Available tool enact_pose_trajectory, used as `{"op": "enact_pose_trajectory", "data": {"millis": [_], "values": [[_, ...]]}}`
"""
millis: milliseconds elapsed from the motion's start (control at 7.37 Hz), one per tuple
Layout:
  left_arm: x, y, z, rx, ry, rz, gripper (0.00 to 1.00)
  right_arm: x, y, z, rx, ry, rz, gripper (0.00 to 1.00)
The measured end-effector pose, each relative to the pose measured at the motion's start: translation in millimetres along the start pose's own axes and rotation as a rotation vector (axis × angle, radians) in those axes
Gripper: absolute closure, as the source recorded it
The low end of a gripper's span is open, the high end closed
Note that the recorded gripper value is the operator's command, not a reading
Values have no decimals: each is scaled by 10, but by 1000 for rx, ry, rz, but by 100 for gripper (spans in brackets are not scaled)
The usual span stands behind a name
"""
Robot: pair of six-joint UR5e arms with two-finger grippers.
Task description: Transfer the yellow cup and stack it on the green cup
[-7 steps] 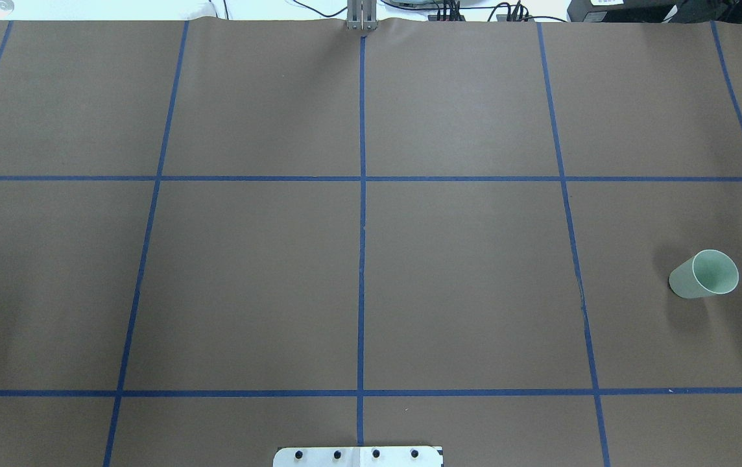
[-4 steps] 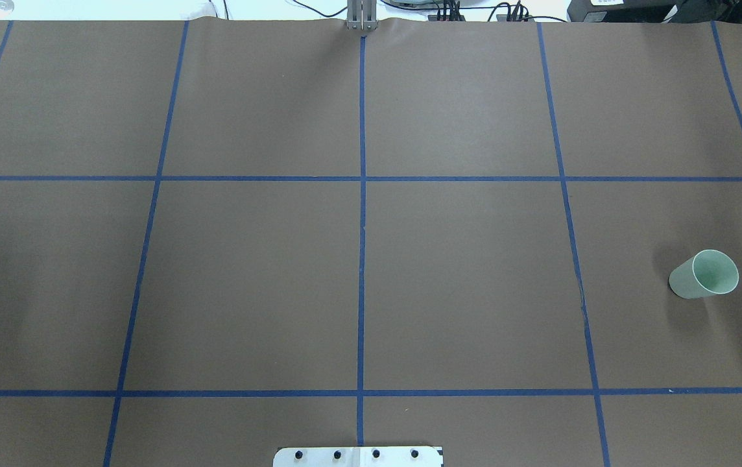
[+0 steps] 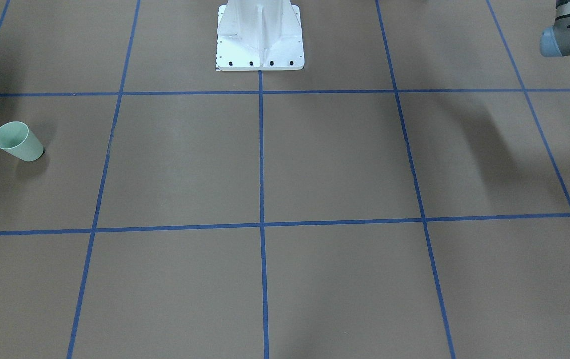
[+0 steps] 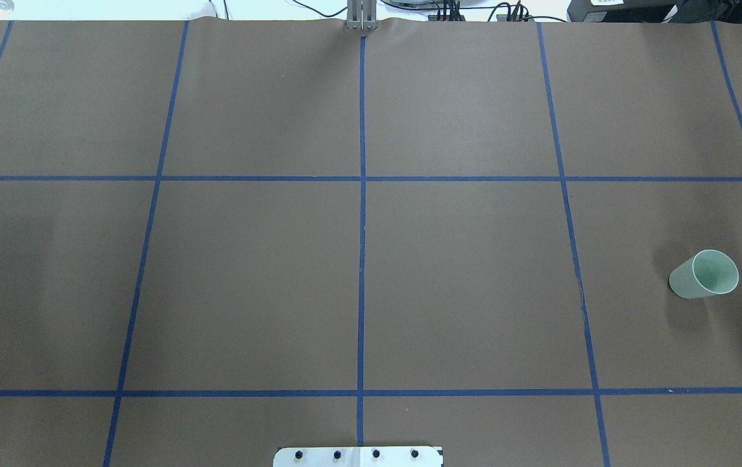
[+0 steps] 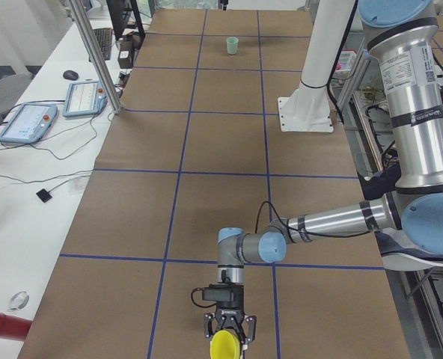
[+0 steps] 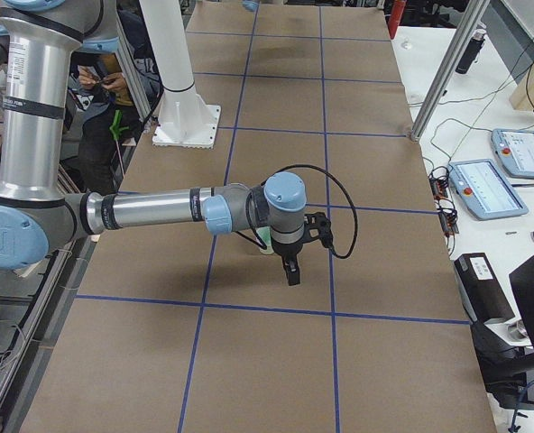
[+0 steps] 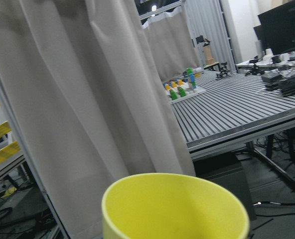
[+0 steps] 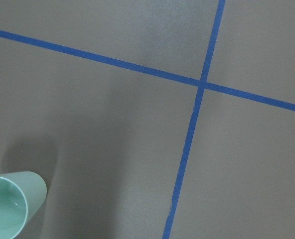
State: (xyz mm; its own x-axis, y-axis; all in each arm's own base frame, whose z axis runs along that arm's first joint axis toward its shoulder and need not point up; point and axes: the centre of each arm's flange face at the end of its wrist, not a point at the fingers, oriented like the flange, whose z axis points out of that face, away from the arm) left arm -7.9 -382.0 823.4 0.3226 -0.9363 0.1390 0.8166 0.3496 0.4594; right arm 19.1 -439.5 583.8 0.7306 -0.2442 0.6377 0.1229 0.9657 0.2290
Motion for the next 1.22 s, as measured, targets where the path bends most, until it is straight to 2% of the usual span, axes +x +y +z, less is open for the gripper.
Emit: {"op": "enact_pose_trajectory", "data": {"millis": [271,543,1085,1221], "values": [[222,-382,-168,1,175,42,69,-44,-76,-54,14,2,-8,0],[506,-878,-460,59,381,102,69,-61,-99,-76,20,4,-9,0],[885,-1295,-1060,183,697,106,71,-61,-191,-89,26,6,-12,0],[909,-1328,-1186,197,784,122,71,-56,-187,-84,25,5,-10,0]]}}
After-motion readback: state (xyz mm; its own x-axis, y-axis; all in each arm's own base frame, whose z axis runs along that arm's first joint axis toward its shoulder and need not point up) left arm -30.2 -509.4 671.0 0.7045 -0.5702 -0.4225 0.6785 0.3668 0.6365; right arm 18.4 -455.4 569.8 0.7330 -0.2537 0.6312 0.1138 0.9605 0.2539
